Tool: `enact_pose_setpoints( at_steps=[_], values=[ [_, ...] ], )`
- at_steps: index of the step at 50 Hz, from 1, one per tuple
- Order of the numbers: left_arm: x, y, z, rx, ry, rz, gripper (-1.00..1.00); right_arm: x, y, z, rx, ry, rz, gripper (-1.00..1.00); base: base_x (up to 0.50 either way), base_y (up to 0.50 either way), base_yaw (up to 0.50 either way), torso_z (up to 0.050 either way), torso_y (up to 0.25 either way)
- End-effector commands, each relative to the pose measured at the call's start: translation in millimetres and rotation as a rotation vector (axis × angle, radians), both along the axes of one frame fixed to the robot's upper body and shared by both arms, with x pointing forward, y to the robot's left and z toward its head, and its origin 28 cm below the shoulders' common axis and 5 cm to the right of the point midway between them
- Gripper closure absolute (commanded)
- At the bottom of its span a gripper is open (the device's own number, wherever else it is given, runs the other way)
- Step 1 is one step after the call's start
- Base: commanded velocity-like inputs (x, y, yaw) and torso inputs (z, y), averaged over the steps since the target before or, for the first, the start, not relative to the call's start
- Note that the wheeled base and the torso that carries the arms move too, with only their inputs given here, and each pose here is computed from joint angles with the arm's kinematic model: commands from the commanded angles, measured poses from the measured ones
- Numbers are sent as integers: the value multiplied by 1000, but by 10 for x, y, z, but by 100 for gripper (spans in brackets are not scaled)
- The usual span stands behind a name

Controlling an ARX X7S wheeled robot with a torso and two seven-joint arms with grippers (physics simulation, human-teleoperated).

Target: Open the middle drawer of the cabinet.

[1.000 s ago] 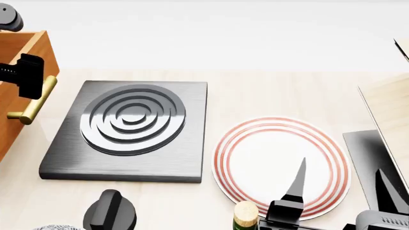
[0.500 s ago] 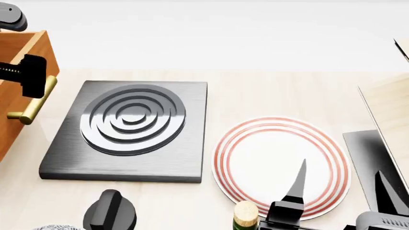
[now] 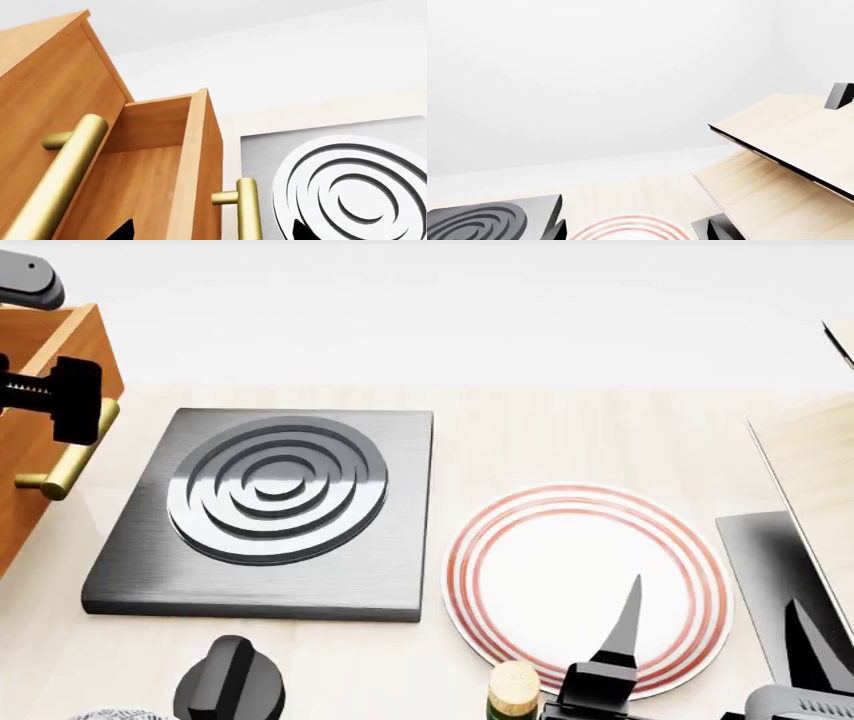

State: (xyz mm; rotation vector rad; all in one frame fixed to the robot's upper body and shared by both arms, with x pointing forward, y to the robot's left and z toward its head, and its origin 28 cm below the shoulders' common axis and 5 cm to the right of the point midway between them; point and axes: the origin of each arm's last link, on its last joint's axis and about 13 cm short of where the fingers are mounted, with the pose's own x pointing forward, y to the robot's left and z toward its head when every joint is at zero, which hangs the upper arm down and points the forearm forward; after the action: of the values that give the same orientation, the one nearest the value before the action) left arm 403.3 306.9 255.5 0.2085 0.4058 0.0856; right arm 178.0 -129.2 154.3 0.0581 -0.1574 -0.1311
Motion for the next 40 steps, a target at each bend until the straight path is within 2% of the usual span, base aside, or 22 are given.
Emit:
enact_pose_setpoints(
  at_steps=[1,40],
  values=[
    [61,18,-79,3,13,10,-100,5,3,-26,2,14,3,-100,0,0,0,0,0],
    [100,2,-266,3,49,14,-100,-12,-2,-46,3,20,-1,-100,0,0,0,0,0]
  ],
)
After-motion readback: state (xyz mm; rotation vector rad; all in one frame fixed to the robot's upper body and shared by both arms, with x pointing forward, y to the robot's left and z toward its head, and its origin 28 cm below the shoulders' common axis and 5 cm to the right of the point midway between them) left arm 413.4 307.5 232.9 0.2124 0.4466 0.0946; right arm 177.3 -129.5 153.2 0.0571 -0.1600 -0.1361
